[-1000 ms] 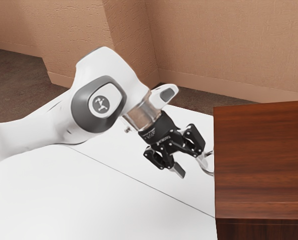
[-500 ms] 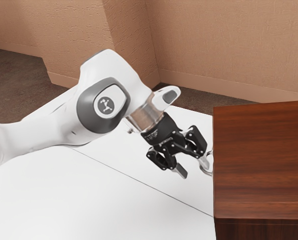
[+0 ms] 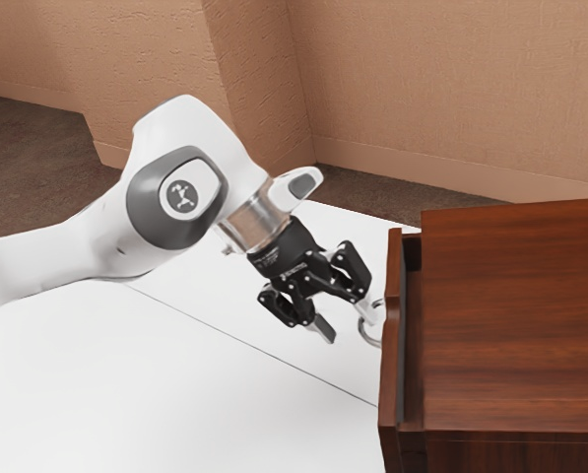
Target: Pull the drawer handle with one arm to open the drawer
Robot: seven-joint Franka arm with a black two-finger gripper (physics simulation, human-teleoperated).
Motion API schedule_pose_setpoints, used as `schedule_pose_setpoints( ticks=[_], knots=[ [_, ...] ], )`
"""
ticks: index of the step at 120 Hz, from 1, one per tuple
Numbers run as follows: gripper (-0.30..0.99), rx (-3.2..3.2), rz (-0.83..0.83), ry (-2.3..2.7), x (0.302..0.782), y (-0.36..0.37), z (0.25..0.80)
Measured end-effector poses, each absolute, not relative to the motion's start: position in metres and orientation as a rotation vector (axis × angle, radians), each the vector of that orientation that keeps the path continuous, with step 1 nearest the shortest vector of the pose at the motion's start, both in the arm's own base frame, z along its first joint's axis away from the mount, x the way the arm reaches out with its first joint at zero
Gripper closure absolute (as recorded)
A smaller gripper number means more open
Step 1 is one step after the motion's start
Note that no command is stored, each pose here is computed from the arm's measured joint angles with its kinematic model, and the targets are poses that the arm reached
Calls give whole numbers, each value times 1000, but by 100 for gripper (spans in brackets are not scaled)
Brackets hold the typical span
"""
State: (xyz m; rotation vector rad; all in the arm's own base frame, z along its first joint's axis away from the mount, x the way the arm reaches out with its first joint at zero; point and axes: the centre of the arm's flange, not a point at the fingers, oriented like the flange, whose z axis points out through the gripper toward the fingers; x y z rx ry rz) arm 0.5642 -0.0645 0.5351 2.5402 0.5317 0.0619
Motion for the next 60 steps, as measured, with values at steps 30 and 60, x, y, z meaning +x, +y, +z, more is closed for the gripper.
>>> schedule_pose_setpoints(
  ticks=[30,60],
  knots=[
    [28,2578,38,516,558,-52,537],
    [28,2606,23,515,548,-29,547]
  ],
)
